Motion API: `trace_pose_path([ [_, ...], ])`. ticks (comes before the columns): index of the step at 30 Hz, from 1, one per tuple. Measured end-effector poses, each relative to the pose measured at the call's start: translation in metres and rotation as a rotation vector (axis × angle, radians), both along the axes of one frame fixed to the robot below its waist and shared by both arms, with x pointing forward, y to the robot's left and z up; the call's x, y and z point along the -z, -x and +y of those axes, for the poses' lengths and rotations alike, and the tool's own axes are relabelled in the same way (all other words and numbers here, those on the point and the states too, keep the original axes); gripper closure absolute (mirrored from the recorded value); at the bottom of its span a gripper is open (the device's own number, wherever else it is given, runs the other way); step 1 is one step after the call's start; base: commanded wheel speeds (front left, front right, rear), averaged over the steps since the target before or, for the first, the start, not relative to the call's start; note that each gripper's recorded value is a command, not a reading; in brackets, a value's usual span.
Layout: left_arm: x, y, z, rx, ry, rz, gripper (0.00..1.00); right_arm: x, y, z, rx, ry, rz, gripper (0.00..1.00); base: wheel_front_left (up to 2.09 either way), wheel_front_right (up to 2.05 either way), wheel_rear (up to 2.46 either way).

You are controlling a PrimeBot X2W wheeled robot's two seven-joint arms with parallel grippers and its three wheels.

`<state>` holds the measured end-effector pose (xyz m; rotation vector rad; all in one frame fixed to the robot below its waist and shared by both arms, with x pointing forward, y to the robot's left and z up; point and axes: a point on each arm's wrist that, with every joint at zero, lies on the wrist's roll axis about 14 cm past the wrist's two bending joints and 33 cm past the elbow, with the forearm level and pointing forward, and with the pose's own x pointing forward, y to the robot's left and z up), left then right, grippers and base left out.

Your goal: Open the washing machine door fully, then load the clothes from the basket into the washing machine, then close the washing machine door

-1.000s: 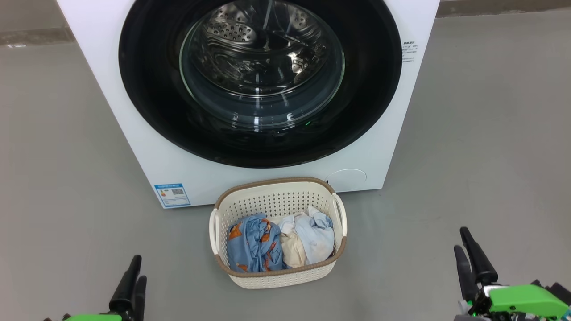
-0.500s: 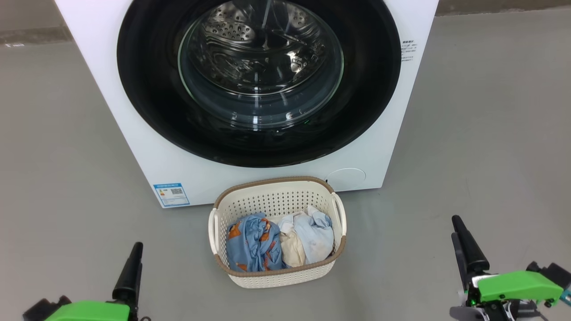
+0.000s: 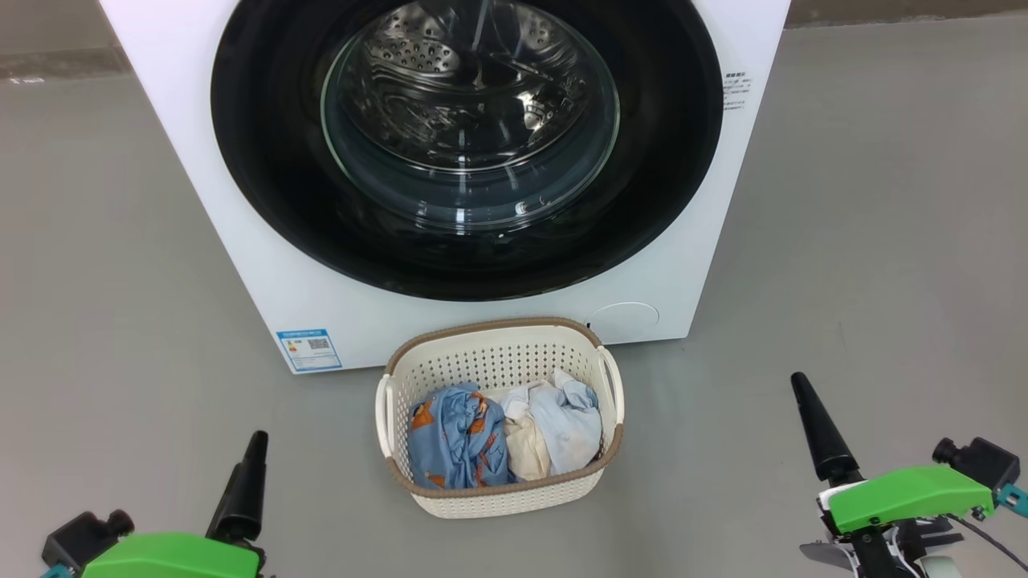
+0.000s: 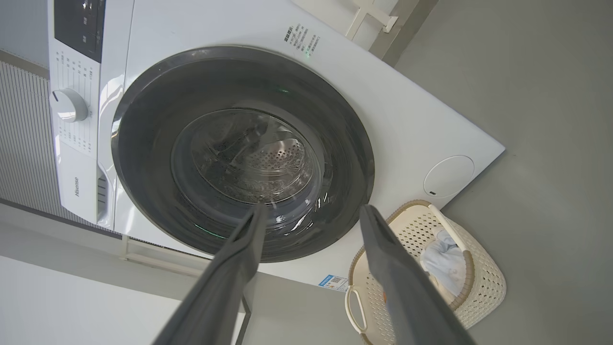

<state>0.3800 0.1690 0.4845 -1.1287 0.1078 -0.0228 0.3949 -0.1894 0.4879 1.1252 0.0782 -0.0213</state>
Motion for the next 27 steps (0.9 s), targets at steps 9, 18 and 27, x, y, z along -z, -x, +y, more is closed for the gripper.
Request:
trace_pose_path([
  [9,-0.0052,-0.0037,-0.0028,0.027,-0.151,-0.03,0.0,-0.0039,-0.0041,0.0014,-0.02,0.152,-0.016,0.0,0.0,0.0,0.0],
  [18,-0.0054,-0.0041,-0.0022,0.039,-0.294,-0.048,0.0,-0.0047,-0.0063,0.0,-0.03,0.297,-0.027,0.0,0.0,0.0,0.0],
  [27,-0.0077,-0.0047,-0.004,0.056,-0.427,-0.075,0.0,-0.0065,-0.0102,0.0022,-0.047,0.439,-0.044,0.0,0.0,0.0,0.0],
])
